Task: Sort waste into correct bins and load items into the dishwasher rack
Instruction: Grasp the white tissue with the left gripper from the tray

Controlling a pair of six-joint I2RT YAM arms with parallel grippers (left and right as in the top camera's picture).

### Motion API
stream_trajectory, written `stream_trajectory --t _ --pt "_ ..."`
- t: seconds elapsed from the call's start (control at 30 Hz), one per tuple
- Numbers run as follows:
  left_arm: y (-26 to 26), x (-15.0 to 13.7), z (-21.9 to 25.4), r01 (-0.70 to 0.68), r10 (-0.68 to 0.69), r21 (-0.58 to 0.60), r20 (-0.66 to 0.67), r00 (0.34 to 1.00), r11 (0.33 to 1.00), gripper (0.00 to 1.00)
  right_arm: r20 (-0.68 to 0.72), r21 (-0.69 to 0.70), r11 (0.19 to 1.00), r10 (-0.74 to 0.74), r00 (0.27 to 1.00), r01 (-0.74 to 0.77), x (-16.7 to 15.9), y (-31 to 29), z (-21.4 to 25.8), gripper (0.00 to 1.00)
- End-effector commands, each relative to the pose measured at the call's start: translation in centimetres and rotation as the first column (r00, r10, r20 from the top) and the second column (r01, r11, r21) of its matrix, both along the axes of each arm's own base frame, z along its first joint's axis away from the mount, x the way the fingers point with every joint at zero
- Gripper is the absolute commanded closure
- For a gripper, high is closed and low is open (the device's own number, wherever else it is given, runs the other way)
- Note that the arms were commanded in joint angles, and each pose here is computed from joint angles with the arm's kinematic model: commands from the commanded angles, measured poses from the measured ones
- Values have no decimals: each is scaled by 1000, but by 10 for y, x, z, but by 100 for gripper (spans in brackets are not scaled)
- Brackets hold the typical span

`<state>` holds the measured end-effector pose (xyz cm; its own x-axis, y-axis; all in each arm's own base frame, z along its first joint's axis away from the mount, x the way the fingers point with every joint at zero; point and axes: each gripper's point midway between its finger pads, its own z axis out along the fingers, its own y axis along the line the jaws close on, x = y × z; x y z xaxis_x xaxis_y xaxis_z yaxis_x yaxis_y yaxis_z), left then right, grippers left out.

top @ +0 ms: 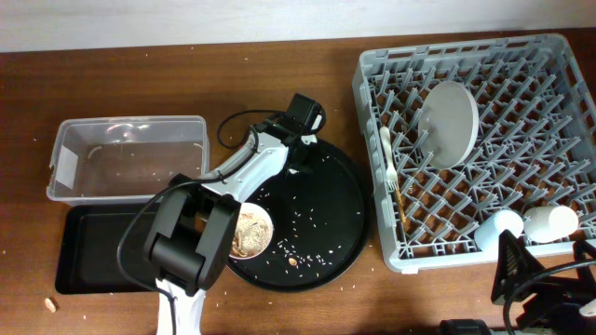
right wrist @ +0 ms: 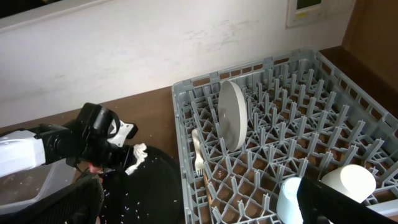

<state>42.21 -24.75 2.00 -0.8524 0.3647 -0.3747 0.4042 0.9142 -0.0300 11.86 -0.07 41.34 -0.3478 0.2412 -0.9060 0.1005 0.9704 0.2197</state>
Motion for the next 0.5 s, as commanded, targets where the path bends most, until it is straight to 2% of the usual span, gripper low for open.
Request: stream_trajectory --t 0.0,0.1,0.27,0.4,0.47 --pt "-2 -9 -2 21 -21 -3 -35 999 1000 100 3 -1 1000 2 1000 -2 1 0 1 1" --pt "-2 -15 25 29 -30 -24 -39 999 999 100 3 -1 1000 2 1000 -2 1 0 1 1" --pt "0 -15 109 32 -23 -91 100 995 995 100 3 -1 1000 2 1000 -2 1 0 1 1" --pt "51 -25 168 -82 75 25 221 972 996 100 3 -1 1000 2 1000 -2 1 0 1 1" --pt "86 -33 189 -194 176 48 243 954 980 100 3 -1 1000 2 1000 -2 1 0 1 2"
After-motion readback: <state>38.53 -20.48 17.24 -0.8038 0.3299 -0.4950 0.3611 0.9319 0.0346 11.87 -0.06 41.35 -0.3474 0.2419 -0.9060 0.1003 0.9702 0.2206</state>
